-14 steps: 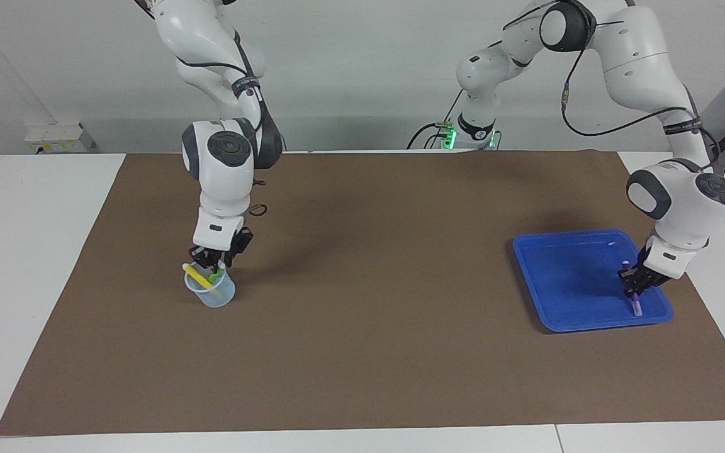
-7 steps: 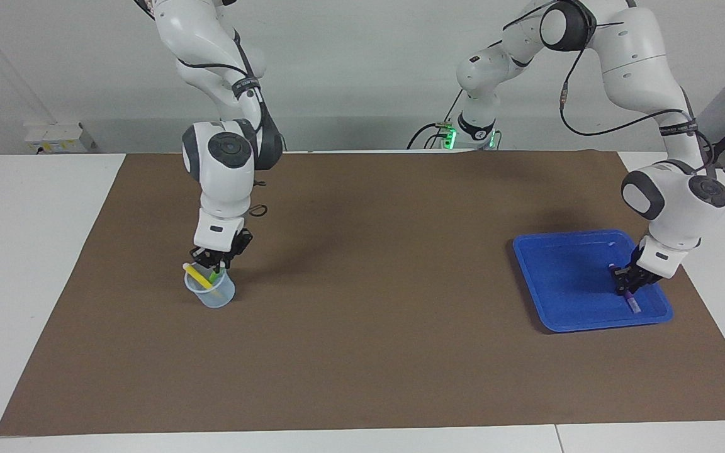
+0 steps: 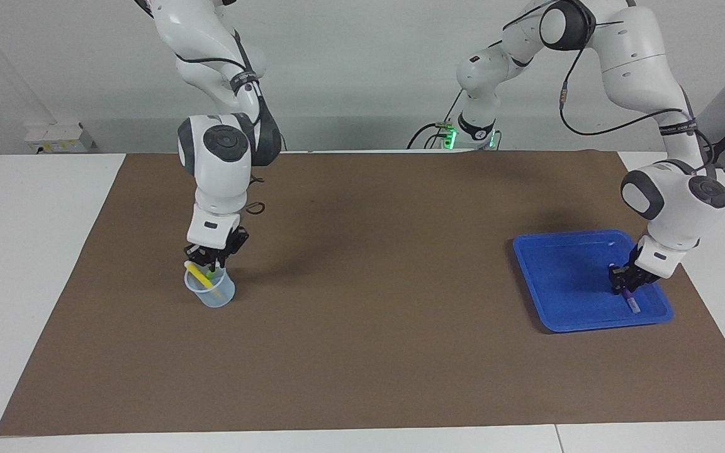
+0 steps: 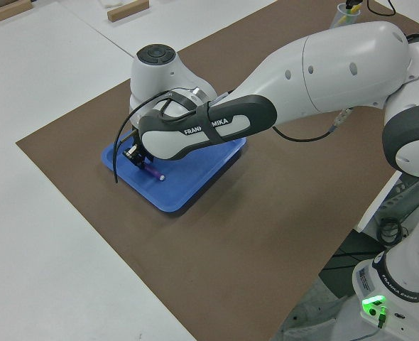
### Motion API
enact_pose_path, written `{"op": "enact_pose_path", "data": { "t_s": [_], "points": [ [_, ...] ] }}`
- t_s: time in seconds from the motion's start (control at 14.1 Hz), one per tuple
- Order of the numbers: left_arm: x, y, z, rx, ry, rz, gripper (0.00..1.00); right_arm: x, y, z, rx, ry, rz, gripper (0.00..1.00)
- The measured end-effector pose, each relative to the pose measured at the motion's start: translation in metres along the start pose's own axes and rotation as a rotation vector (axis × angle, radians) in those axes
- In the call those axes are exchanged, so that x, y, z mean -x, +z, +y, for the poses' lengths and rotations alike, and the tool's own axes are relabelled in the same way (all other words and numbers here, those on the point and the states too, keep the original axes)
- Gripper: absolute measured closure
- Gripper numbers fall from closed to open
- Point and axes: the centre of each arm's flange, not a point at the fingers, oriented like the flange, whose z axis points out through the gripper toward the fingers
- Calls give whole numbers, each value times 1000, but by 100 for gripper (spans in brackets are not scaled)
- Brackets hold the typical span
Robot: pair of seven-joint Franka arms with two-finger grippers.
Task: Right arm passes pens to left for tray arrangement
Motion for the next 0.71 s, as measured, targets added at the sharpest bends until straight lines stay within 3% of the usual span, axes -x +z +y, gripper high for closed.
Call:
{"op": "enact_pose_path", "data": {
  "t_s": [0.14,0.43,0.71],
  "points": [
    [-7,-16,6,4,11,-17,62,1,-17,11,-28,30,4,82],
    [-13,-42,12,27,-7,-24,58,21,-62,40,-103,125,76,82],
    [-11,-81,39,144,-139,-54,55,40,-110,42,-181,181,102,82]
  ]
}}
